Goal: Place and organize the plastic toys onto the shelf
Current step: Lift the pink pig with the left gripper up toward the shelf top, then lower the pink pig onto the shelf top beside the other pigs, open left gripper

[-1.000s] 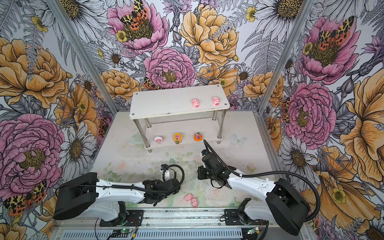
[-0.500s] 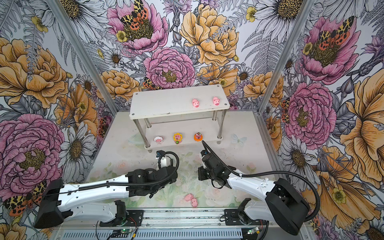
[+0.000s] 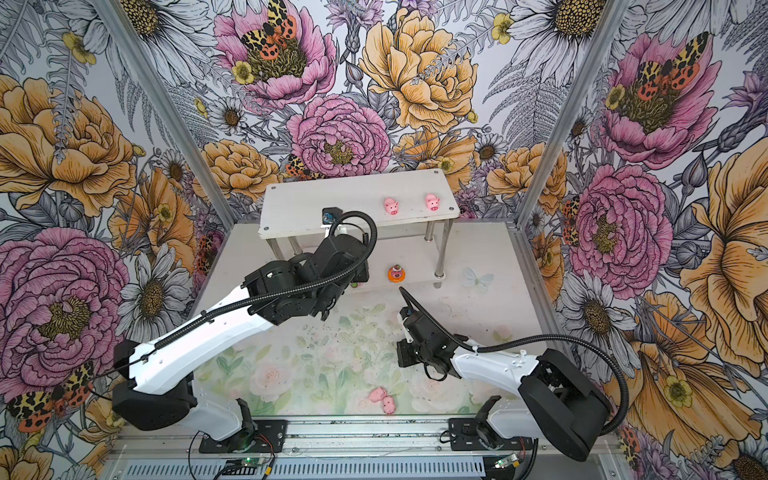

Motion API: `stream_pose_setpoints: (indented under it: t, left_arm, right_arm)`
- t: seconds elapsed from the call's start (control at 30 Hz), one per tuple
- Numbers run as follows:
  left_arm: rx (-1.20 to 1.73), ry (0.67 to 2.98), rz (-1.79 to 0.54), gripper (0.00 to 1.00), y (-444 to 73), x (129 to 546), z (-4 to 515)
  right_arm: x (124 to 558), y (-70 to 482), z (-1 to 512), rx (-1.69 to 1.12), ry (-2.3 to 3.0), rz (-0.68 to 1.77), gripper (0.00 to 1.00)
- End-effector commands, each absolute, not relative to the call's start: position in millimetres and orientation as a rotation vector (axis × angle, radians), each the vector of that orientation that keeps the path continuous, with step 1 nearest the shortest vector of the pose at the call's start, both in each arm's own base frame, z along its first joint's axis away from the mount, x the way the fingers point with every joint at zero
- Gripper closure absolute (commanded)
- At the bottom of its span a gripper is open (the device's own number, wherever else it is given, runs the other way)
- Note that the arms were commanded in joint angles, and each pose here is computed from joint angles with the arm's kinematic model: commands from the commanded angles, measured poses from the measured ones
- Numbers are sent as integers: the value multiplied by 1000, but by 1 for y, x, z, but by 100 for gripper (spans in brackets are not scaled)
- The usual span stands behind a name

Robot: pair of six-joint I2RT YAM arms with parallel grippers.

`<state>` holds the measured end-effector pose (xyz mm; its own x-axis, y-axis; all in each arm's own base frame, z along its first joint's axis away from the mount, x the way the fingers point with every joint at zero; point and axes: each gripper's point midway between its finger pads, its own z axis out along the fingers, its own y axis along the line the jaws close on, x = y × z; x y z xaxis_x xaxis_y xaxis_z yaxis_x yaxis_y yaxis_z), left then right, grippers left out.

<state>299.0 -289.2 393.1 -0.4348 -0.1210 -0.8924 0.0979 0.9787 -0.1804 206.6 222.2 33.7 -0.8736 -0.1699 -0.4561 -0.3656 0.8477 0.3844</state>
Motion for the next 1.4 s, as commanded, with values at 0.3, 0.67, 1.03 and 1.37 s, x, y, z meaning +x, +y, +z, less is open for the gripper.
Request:
stream_pose_setpoints:
  t: [0.3, 0.67, 1.03, 1.37]
  left_arm:
    - [72, 1969, -132, 68, -307, 373, 419]
    - [0, 2033, -174, 66, -289, 419, 398]
    - [-30, 2061, -157, 62, -275, 428, 387]
    - [-75, 2081, -114, 55, -261, 431, 375]
  right_arm:
    - [205, 231, 37, -393, 2603, 741, 100]
    - [204, 235, 29, -384, 2631, 763, 100]
    - [205, 237, 22, -382, 2650, 764, 100]
    - [204, 238, 19, -382, 2660, 770, 99]
